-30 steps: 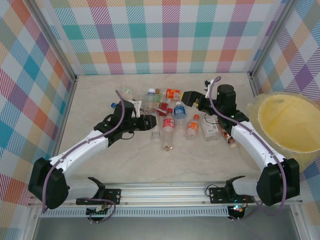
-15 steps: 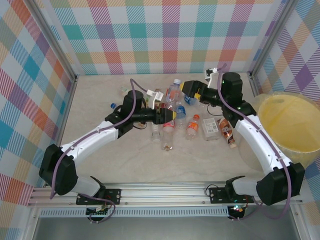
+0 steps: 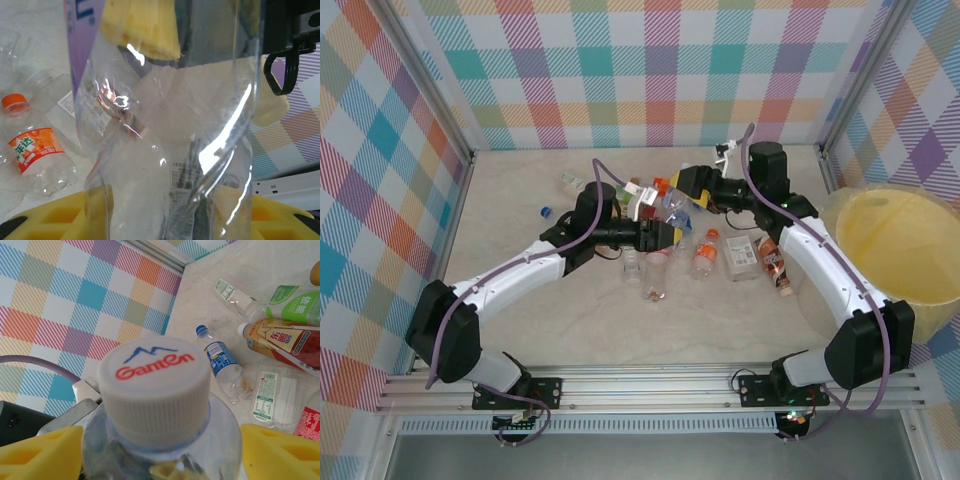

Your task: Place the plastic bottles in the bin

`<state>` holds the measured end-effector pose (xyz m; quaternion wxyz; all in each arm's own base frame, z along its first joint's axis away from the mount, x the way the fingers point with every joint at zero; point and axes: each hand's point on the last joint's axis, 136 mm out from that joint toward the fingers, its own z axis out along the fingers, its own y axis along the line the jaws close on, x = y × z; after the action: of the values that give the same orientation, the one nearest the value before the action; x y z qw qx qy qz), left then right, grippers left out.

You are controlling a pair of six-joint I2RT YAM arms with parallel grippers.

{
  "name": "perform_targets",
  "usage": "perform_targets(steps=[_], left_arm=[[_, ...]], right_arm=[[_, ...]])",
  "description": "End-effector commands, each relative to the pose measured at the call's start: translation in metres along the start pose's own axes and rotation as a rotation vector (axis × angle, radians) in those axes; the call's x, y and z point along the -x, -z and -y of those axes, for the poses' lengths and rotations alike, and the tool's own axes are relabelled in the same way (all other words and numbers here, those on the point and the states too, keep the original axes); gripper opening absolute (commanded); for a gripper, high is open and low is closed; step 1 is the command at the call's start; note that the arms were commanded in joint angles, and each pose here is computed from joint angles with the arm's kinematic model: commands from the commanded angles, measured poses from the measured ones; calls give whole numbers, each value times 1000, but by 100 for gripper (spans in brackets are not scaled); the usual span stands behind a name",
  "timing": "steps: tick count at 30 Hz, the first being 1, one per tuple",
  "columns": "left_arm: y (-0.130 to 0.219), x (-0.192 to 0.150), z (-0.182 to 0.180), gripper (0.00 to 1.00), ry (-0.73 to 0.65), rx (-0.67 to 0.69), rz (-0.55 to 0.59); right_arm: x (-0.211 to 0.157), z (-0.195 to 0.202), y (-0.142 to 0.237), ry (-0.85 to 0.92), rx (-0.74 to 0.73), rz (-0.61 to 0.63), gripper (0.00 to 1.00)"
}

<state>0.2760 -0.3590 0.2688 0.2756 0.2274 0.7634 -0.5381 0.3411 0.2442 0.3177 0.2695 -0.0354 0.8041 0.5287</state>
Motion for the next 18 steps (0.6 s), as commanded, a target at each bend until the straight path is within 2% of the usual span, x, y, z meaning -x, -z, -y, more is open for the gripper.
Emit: perform_targets(steps=[1,3,5,7,9,11,13,14,18], left_arm=[[-5,12,20,49,-44,-62,22],[-6,13,18,50,-39,-52,22],[-7,12,16,51,-33,-45,18],[-8,11,14,54,-26,-39,13],[-8,10,13,63,-22,-36,8],[-8,10,11,80,-19,-25,9],[-6,10,9,89,-20,-3,14],[-4,11,8,99,-21,8,20],[6,14,4,100,-42,65,67]], right_arm=[[5,-7,-2,9,0,7,71],[7,-5,0,12,-17,18,64],[8,-6,2,24,-32,29,62],[11,-5,6,40,-57,50,56],[15,-3,10,53,-92,79,50],[20,-2,15,63,-127,105,48],[28,0,21,83,-173,141,45],[32,0,25,95,-194,160,43],[51,3,48,150,-300,258,40]])
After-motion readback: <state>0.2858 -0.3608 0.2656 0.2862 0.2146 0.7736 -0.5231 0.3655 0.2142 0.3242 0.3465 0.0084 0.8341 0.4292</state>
